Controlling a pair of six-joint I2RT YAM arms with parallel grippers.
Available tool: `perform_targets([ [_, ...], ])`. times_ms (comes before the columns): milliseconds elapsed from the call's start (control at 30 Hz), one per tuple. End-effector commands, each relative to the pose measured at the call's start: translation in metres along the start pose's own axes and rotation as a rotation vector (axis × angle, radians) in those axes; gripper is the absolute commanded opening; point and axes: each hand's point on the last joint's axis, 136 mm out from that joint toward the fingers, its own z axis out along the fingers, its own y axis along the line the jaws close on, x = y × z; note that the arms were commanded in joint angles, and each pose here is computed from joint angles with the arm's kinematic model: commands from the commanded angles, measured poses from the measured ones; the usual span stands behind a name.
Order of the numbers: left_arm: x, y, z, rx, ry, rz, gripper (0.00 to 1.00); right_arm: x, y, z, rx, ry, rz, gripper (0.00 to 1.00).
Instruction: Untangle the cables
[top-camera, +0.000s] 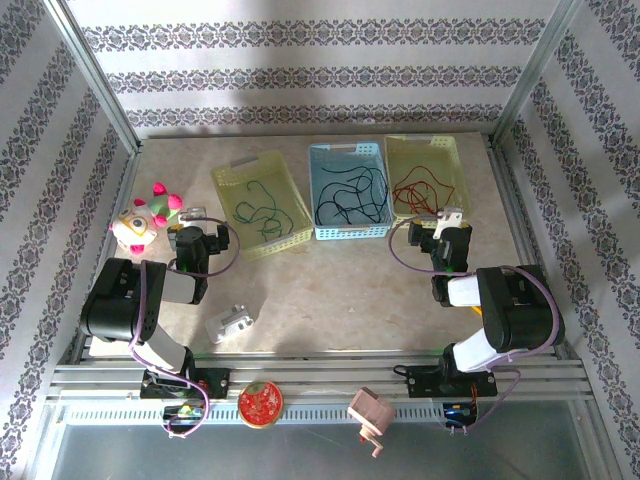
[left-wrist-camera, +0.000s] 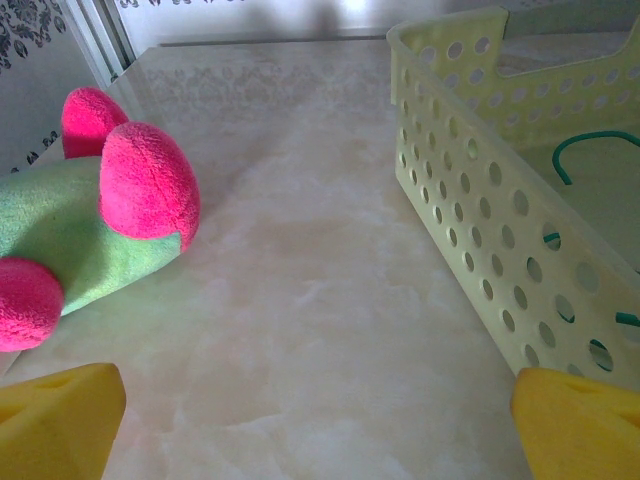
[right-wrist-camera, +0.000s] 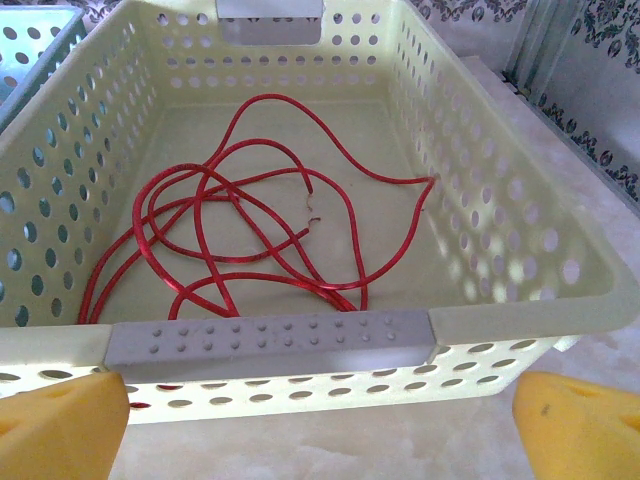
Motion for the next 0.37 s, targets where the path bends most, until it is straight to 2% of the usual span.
perform_targets([
  [0, -0.011, -0.002, 0.0, 0.023, -0.049, -0.003, 0.99, -0.012, 0.003, 0.002, -0.017, -0.03, 0.005, 0.98],
  [67, -0.011, -0.003, 0.0, 0.024, -0.049, -0.003, 0.99, -0.023, 0.007, 0.006, -0.036, -0.051, 0.001, 0.98],
  [333, -0.012, -0.002, 0.0, 0.023, -0.05, -0.004, 0.99, -0.023, 0.008, 0.007, -0.05, -0.048, 0.008, 0.98],
])
